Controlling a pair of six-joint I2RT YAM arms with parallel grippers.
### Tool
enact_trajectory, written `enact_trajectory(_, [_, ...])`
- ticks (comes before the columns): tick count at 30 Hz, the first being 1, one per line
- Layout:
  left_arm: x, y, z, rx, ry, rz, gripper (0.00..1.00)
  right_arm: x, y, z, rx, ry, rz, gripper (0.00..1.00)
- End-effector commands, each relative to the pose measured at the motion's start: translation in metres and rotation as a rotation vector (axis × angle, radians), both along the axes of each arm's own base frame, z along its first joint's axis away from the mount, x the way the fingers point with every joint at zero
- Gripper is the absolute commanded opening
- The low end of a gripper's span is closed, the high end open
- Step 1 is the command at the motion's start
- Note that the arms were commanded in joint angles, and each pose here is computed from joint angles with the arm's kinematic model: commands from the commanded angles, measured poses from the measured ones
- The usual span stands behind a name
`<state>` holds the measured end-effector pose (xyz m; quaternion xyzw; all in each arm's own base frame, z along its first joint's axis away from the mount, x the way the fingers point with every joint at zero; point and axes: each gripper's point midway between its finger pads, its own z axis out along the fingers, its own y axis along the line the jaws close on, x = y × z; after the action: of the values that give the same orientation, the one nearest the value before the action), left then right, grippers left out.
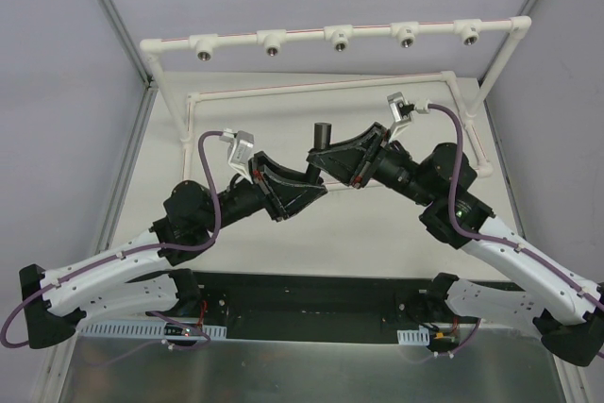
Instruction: Install the water faucets
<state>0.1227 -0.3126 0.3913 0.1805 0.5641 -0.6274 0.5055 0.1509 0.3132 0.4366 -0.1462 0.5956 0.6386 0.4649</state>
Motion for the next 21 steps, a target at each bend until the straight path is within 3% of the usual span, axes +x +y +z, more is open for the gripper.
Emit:
enact_trajectory(1, [-0.006, 0.016, 0.046, -0.131, -0.097, 0.019, 0.0, -0.002, -0.005, 0.016, 0.05, -0.007, -0.009, 0.07])
enact_trajectory(8, [0.033, 0.034, 0.026, 0.032, -0.268, 0.292, 0.0, 0.03, -0.011, 0.007, 0.04, 0.061, -0.177, 0.02])
enact_trajectory(12, [0.061, 0.041, 0.014, 0.219, -0.409, 0.45, 0.0, 0.066, -0.016, -0.004, 0.027, 0.121, -0.351, 0.0])
enact_trajectory(17, [0.089, 0.036, -0.002, 0.493, -0.604, 0.538, 0.0, 0.105, -0.021, -0.013, -0.027, 0.165, -0.541, 0.0])
enact_trajectory(21, [0.108, 0.035, -0.004, 0.615, -0.679, 0.604, 0.0, 0.123, -0.02, -0.017, -0.051, 0.185, -0.62, 0.01])
